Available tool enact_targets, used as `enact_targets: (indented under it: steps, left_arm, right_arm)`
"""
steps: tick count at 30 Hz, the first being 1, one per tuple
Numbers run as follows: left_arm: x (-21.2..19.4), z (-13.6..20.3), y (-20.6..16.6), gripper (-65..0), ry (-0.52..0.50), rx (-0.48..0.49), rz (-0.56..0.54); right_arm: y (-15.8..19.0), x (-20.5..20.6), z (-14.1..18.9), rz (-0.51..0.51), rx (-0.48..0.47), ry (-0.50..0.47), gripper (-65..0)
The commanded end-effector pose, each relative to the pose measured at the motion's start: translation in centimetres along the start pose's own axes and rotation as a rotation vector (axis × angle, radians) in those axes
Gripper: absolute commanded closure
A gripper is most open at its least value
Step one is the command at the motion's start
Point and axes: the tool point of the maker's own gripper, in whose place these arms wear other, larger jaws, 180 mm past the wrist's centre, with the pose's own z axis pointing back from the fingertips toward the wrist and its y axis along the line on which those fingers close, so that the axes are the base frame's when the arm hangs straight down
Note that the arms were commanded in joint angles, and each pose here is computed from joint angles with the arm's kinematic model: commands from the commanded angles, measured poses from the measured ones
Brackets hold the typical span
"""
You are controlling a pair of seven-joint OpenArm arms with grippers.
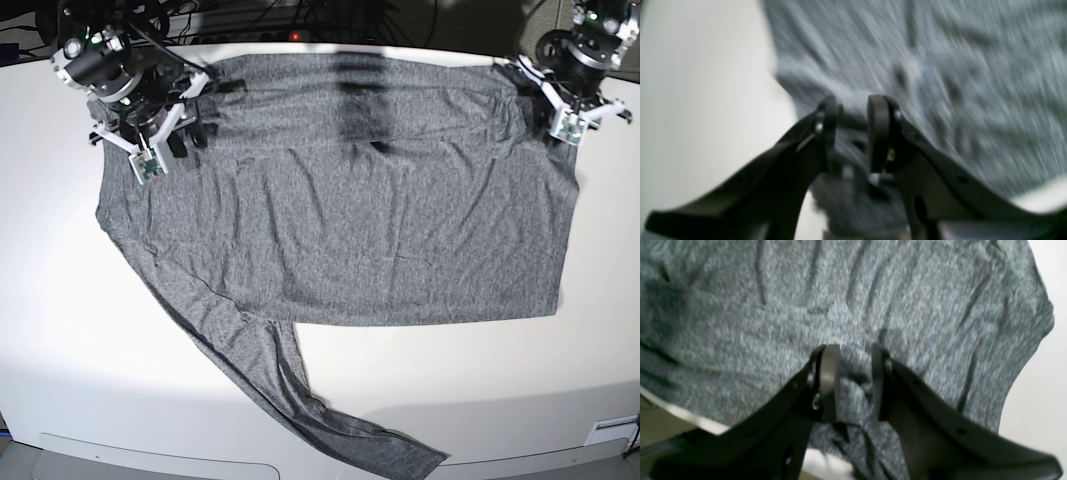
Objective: Fold the T-shirt properly
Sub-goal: 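Release the shirt and move both grippers to the hem corners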
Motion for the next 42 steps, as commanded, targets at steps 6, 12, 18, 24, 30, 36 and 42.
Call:
enact_targets:
  steps: [6, 12, 18, 24, 30, 36, 42]
  left_arm:
    - [5.5, -1.2, 3.3, -15.5, -0.171, 0.084, -0.014]
    - [14.4, -2.7, 6.3, -15.5, -0.433, 0.124, 0.076]
    - [19.7, -5.7, 10.4, -15.5, -0.503, 0.153, 0.204]
    - [20.5, -9.6, 14.8, -15.5, -0.486, 0.213, 0.288]
    - [22.4, -12.8, 15.6, -15.5, -0.501, 0.117, 0.307]
    - [23.4, -17.6, 13.6, -15.5, -0.387, 0.026, 0.233]
    - [23.1, -22.1, 13.0, -15.5, -0.272, 0.013, 0.089]
  right_arm:
    - [-0.9, 3.8, 0.1, 0.021, -0.019, -0.134, -16.7]
    - [-2.3, 9.5, -0.3, 0.031, -0.057, -0.287, -16.7]
    - [-3.0, 14.7, -0.5, -0.001, -0.081, -0.397, -16.7]
    - [-3.1, 16.8, -0.4, -0.014, -0.084, -0.45, -16.7]
    - [-3.6, 18.6, 0.0, -0.003, -0.096, -0.495, -16.7]
    - [-3.7, 18.7, 0.0, -0.002, -0.098, -0.492, -16.7]
    - [-3.7, 18.3, -0.2, -0.003, -0.098, -0.467, -16.7]
